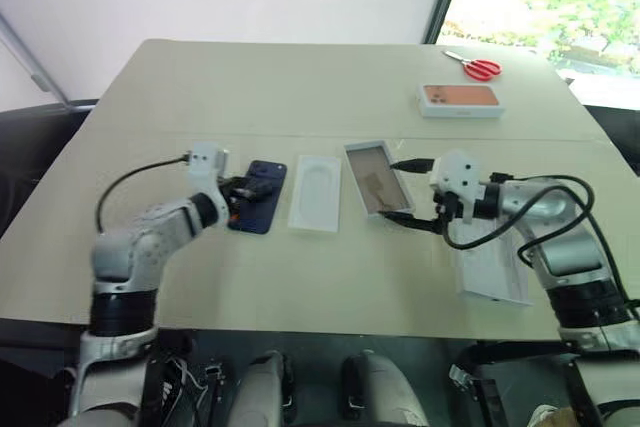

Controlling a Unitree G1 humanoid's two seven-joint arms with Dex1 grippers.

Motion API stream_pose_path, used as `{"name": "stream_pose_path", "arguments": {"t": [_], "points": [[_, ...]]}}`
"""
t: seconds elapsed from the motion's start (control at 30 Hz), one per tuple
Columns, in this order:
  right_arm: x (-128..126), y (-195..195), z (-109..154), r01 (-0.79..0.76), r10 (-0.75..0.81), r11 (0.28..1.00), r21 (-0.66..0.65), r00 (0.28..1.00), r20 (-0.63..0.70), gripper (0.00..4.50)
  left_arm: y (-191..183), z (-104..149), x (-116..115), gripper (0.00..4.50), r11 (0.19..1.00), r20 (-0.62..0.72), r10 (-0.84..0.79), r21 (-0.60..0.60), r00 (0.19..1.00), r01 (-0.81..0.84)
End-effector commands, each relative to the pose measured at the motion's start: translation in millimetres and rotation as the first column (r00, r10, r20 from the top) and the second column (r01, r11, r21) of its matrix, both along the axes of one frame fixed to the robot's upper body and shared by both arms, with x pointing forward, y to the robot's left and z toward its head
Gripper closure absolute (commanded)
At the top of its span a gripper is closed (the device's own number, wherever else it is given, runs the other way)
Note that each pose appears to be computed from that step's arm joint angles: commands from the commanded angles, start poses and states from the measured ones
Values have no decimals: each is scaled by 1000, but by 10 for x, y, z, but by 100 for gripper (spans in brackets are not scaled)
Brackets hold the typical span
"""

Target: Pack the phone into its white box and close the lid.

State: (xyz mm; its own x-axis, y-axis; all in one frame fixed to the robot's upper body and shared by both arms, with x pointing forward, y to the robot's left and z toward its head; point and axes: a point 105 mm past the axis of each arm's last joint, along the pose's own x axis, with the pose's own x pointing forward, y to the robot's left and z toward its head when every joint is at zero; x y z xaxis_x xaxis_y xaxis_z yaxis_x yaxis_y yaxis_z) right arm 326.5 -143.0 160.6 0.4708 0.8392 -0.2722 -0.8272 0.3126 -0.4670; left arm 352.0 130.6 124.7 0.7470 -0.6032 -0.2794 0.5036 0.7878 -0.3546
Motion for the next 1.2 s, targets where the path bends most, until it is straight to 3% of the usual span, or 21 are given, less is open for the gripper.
{"name": "stream_pose_path", "arguments": {"t": [0.03,0.43,0.67,1.0,1.07,1.17,1.2], "points": [[-1,26,103,7,-8,1000,23,999,43,3,-183,116,18,0,993,-28,-58,-102,998,55],[26,-21,107,57,-59,998,36,997,57,3,-433,-52,32,0,987,-198,-110,-138,974,83],[42,-15,88,69,-71,997,43,996,59,3,-467,-56,142,0,987,-232,-53,-161,971,15],[60,-4,115,71,-73,997,40,994,76,3,-446,-43,224,0,951,-285,-14,-299,958,-75],[59,0,116,70,-73,997,39,994,77,0,-456,-6,212,54,930,-289,-35,-360,957,-75],[54,10,124,68,-71,997,40,994,79,0,-461,-37,176,175,936,-307,-46,-345,951,-66],[53,14,130,68,-72,997,43,994,79,0,-452,-58,173,175,939,-313,-38,-336,949,-73]]}}
